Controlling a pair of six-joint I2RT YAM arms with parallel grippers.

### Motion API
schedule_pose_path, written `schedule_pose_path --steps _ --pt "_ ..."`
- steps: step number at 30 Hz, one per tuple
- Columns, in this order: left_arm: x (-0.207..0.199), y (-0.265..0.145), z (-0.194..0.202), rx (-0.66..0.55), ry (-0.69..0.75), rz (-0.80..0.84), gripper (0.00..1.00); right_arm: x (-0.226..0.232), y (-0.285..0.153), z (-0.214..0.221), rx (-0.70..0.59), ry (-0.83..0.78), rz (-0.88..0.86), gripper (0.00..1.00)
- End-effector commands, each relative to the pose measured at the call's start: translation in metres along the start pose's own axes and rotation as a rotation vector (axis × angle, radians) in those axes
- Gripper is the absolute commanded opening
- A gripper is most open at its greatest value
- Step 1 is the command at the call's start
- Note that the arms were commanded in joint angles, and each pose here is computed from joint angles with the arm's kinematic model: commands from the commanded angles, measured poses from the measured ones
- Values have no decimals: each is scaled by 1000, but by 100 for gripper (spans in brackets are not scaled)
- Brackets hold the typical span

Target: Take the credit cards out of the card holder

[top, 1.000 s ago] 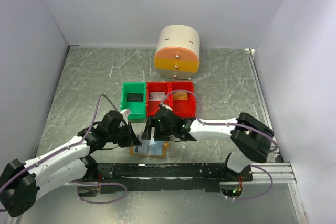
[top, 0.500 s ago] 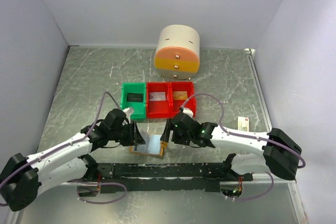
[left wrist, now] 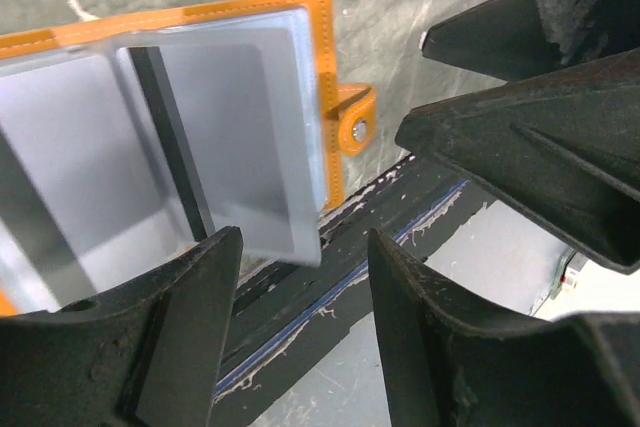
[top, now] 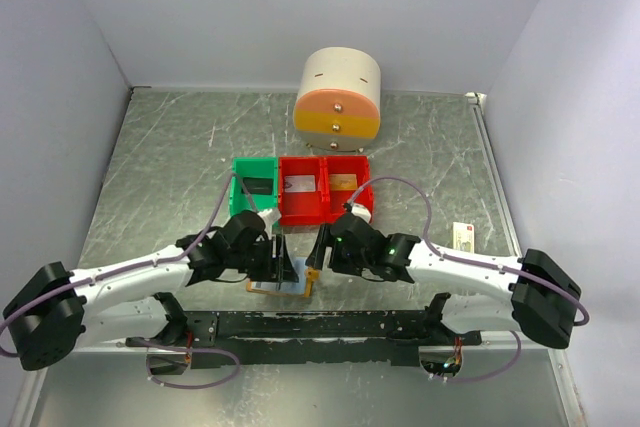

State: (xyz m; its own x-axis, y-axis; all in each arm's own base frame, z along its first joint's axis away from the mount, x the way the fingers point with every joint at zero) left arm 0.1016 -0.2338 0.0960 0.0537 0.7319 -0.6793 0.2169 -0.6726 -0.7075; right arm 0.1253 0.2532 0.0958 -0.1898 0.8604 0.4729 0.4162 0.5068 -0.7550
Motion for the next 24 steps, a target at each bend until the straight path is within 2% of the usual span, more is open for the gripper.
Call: schedule_pose_path --steps 1,7,10,12,15,20,24 --pt "-26 5 -7 -40 25 68 65 2 -5 -7 -35 20 -11 75" --pt "-29 3 -5 -55 40 51 68 2 -6 -7 -37 18 -19 71" --pt "-16 -9 -14 -147 0 -50 68 11 -7 -10 -45 6 -70 64" --pt "-4 -20 -16 -204 -40 -103 73 18 -8 -11 -45 -9 -109 59" --pt "6 -31 -17 -258 -72 -119 75 28 -8 -14 -46 -31 -156 51" --pt "23 -38 -9 -263 -113 -171 77 44 -2 -14 -9 -77 -217 45" --pt "27 -42 -9 -289 -148 -160 83 57 4 -17 10 -120 -208 43"
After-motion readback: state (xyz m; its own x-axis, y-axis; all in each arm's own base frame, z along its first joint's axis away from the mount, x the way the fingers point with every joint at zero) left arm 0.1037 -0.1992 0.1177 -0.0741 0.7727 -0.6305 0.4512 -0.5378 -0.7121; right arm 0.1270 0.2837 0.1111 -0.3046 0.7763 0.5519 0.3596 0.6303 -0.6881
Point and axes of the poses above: each gripper's point midway between its finger pads, its own y axis out along the fingers, its own x axis along the line the jaws close on, z = x × y, the point moved 4 cm from there along -y, back along the fingers, and after that the axes turned 9 degrees about -y, right-handed, at the moved point
